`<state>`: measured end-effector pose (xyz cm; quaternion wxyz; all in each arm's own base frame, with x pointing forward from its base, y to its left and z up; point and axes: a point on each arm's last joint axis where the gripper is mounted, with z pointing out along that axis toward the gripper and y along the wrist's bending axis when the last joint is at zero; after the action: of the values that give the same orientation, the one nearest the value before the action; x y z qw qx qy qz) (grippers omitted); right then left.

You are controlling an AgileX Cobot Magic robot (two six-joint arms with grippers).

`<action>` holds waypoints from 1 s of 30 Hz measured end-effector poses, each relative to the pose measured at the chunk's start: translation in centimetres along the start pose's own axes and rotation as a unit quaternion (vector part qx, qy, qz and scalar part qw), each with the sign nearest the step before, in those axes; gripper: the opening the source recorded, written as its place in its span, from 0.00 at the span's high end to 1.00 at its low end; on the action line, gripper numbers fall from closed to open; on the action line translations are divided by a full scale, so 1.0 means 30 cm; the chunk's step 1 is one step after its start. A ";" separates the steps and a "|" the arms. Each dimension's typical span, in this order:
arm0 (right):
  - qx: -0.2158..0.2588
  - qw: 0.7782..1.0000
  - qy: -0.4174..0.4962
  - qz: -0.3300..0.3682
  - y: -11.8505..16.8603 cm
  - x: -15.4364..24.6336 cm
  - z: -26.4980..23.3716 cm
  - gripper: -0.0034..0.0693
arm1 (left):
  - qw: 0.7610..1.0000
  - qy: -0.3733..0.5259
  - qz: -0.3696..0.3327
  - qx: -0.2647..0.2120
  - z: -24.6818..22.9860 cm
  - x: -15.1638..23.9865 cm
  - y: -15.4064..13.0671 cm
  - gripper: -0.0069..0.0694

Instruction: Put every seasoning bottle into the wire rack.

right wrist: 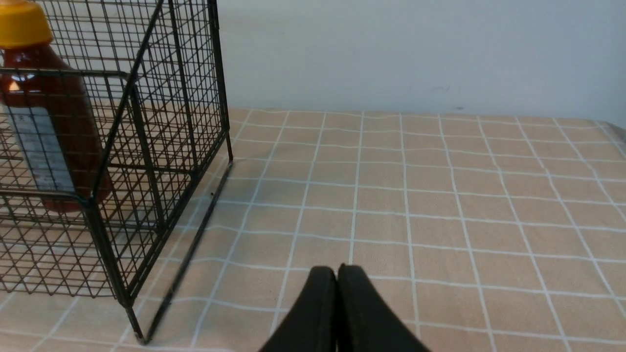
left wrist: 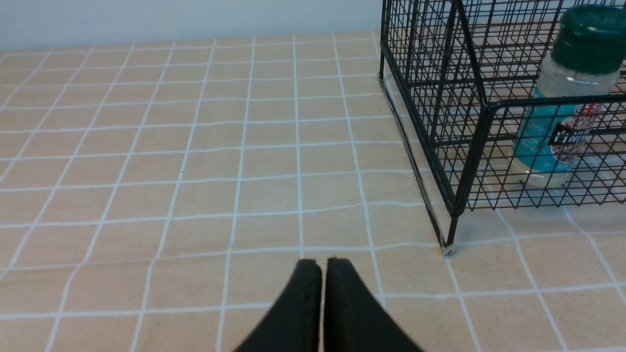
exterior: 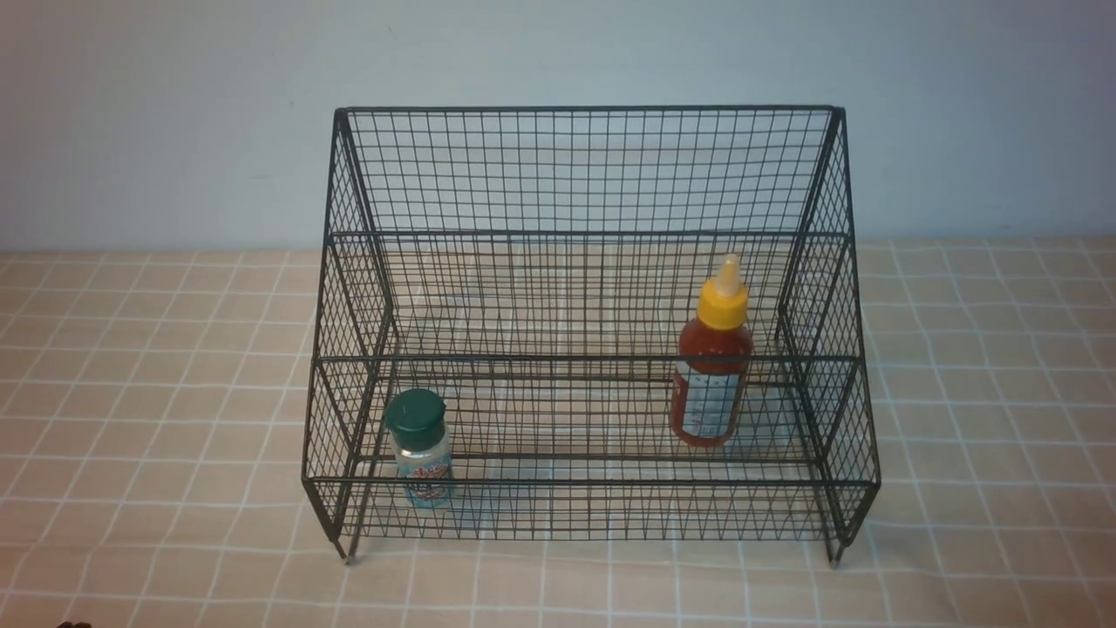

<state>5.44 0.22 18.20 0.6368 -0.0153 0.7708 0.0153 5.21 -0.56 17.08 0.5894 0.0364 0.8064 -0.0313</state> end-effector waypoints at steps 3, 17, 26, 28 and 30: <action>0.000 1.000 0.000 -0.001 0.000 0.000 0.000 0.97 | 1.000 0.000 0.000 0.000 0.000 0.000 0.000 0.92; 0.000 1.000 0.000 -0.002 0.000 0.000 0.000 0.97 | 1.000 0.000 0.000 0.000 0.000 0.000 0.000 0.92; 0.001 1.000 0.000 -0.004 0.000 0.000 0.000 0.97 | 1.000 0.000 0.000 0.000 0.000 0.000 0.000 0.92; 0.001 1.000 0.000 -0.004 0.000 0.000 0.000 0.97 | 1.000 0.000 0.000 0.000 0.000 0.000 0.000 0.92; 0.001 1.000 0.000 -0.005 0.000 0.000 0.000 0.97 | 1.000 0.000 0.000 0.000 0.000 0.000 0.000 0.92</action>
<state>5.44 0.21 18.20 0.6369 -0.0186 0.7707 0.0116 5.21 -0.56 17.08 0.5894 0.0364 0.8064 -0.0313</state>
